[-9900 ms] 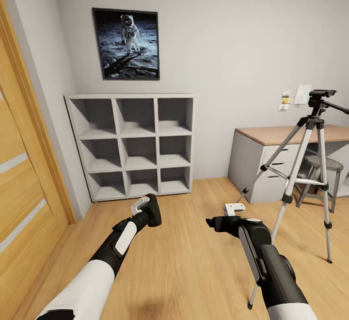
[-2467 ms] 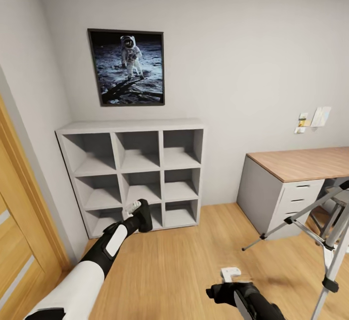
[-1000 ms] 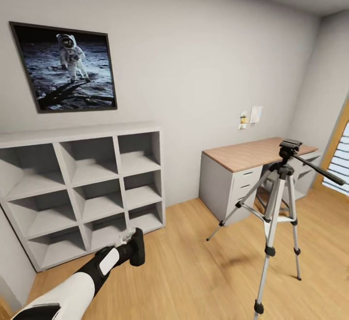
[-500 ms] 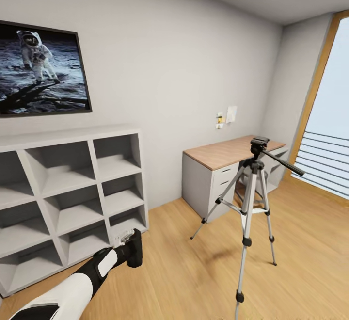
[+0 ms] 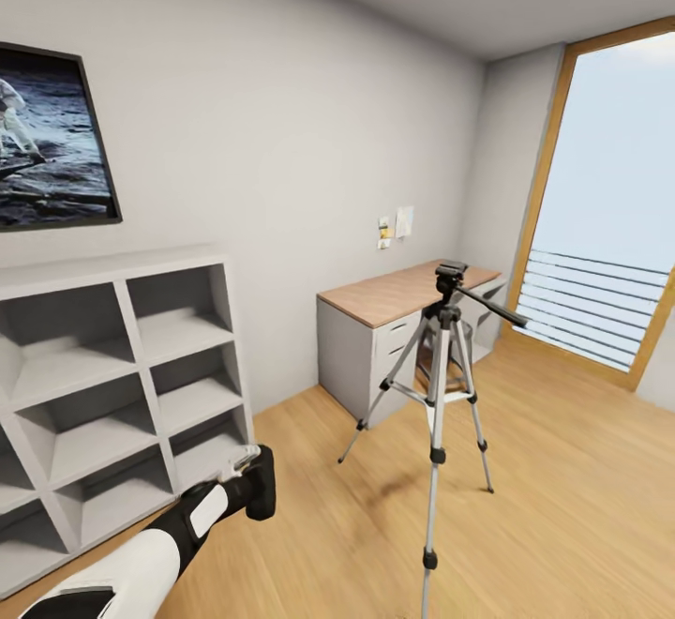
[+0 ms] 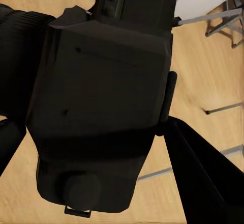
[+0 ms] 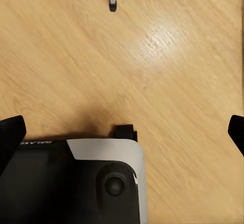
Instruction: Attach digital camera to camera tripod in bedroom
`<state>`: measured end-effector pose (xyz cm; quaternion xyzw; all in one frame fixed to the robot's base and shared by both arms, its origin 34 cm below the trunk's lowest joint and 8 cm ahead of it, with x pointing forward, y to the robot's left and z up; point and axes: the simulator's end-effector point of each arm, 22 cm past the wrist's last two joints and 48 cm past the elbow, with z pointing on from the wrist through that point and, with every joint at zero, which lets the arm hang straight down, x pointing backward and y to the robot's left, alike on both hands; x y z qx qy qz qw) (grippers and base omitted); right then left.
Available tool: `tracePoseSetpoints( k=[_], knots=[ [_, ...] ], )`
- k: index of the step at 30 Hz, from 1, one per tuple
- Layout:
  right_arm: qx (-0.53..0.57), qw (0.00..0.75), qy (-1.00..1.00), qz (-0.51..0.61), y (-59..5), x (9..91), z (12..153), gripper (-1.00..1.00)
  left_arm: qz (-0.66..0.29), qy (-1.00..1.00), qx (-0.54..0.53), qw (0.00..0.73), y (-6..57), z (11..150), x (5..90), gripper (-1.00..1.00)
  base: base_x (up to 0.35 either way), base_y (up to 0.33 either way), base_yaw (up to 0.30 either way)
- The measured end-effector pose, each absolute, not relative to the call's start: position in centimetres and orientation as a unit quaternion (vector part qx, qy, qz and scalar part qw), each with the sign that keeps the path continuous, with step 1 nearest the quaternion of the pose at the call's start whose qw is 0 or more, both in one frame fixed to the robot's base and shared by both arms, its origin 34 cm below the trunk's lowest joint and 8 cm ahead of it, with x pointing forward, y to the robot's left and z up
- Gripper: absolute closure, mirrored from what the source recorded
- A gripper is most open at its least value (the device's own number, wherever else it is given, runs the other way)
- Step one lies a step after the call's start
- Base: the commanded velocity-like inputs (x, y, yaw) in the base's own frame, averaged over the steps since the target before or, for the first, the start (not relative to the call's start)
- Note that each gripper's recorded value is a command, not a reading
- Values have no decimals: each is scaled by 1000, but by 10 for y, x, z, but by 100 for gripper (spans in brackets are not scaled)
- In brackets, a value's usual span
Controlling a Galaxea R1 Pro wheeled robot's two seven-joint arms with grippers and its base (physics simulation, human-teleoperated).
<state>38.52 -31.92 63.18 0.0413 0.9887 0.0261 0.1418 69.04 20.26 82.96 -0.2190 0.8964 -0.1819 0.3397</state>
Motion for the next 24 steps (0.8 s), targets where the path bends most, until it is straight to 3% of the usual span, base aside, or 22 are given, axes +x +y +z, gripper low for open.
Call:
tracePoseSetpoints(
  k=[14,18,21,24],
  knots=[
    [34,169,985,23,-320,397,636,-100,-77,931,-269,235,273,745,600,100,0,0,-281],
    [34,170,985,23,-320,397,636,-100,-52,940,-278,191,283,704,539,100,0,0,-281],
    [34,170,985,23,-320,397,636,-100,-27,950,-285,122,285,653,442,100,0,0,-281],
    [33,170,985,23,-320,397,636,-100,-15,950,-288,116,290,638,408,100,0,0,-281]
  ],
)
